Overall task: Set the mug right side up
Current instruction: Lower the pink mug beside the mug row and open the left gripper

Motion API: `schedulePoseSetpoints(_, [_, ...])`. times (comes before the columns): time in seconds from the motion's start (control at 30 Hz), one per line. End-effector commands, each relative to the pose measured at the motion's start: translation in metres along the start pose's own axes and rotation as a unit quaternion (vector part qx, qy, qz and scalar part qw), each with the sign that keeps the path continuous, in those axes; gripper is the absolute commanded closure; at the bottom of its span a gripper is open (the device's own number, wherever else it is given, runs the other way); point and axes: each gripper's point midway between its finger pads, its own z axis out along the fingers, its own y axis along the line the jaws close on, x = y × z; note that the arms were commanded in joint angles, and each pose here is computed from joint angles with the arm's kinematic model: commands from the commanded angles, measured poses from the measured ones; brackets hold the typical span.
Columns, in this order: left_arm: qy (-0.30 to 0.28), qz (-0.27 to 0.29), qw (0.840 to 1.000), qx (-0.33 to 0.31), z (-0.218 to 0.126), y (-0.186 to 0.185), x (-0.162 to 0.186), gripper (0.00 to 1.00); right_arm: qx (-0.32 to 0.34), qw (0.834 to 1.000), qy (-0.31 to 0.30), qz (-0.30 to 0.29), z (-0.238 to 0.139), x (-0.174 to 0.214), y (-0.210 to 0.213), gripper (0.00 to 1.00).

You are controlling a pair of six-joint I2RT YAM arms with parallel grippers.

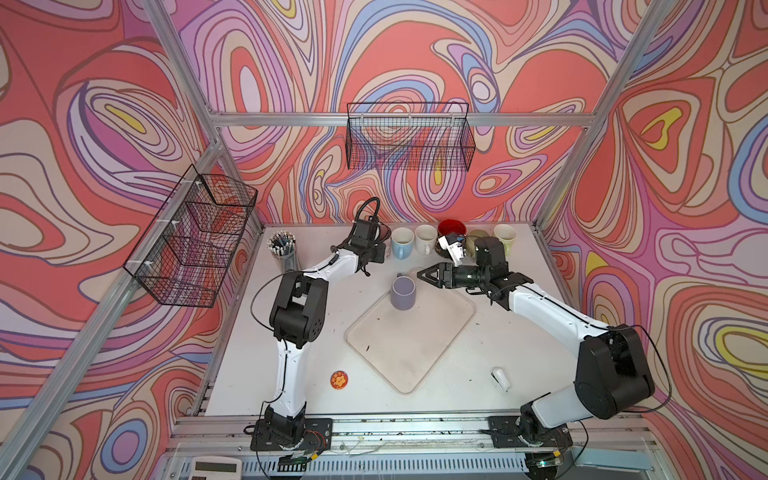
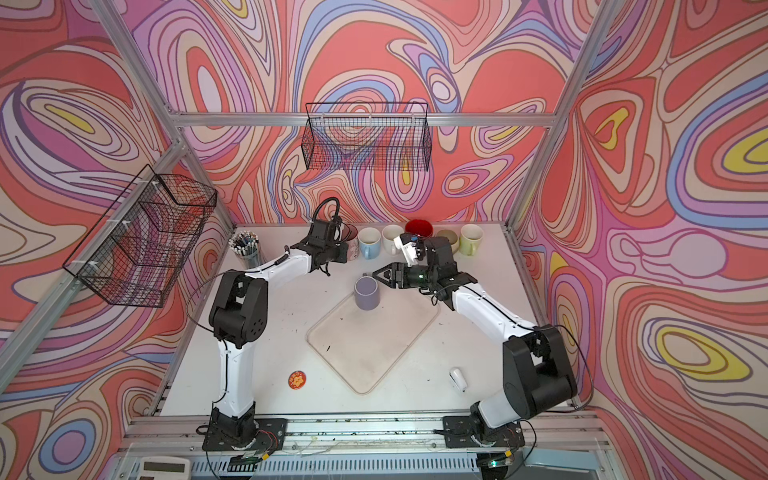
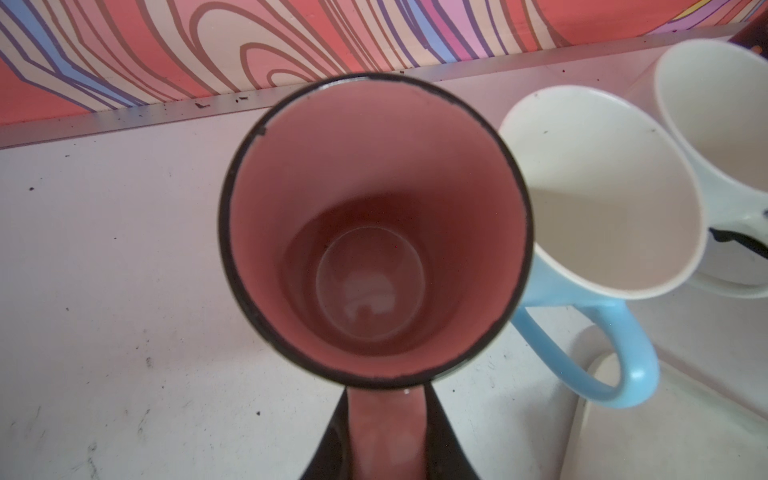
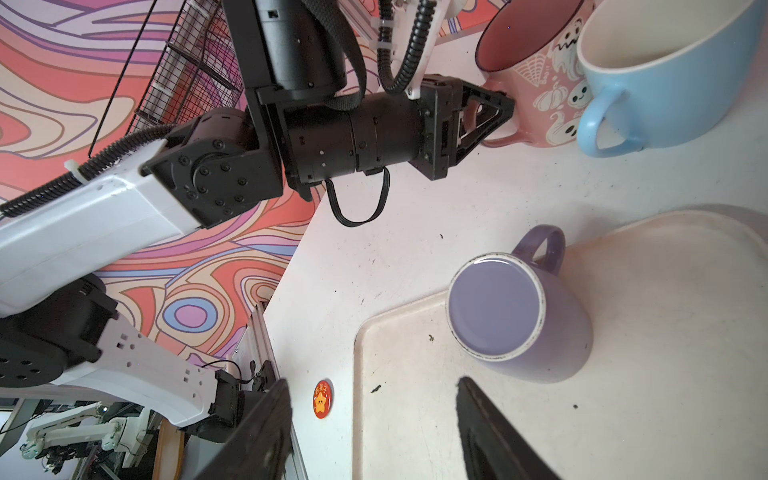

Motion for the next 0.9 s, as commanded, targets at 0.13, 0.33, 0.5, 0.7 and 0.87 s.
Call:
schedulePoseSetpoints(0.13, [-0.055,0.01,0.998,0.006,-0.017,-0.01,-0.032,0.83,-0.003,1.0,-0.002,-0.013,-0.005,0.002,0.005,0.35])
schedulePoseSetpoints(0.33, [-0.049,0.009,0.999,-0.001,-0.024,-0.007,-0.028,0.63,0.016,1.0,-0.004,-0.009,-0.007,-0.001,0.001,0.35])
schedulePoseSetpoints(0.5, [-0.053,0.005,0.999,-0.009,-0.034,-0.003,-0.029,0.59,0.079,0.997,-0.003,0.002,-0.011,-0.001,-0.016,0.35])
schedulePoseSetpoints(0.7, [-0.082,-0.007,0.996,-0.016,-0.065,0.0,-0.038,0.49,0.143,0.989,-0.004,0.02,-0.024,-0.002,-0.029,0.35])
schedulePoseSetpoints(0.87, [-0.088,-0.037,0.995,-0.004,-0.096,-0.001,-0.035,0.48,0.165,0.986,-0.004,0.037,-0.033,0.003,-0.03,0.35])
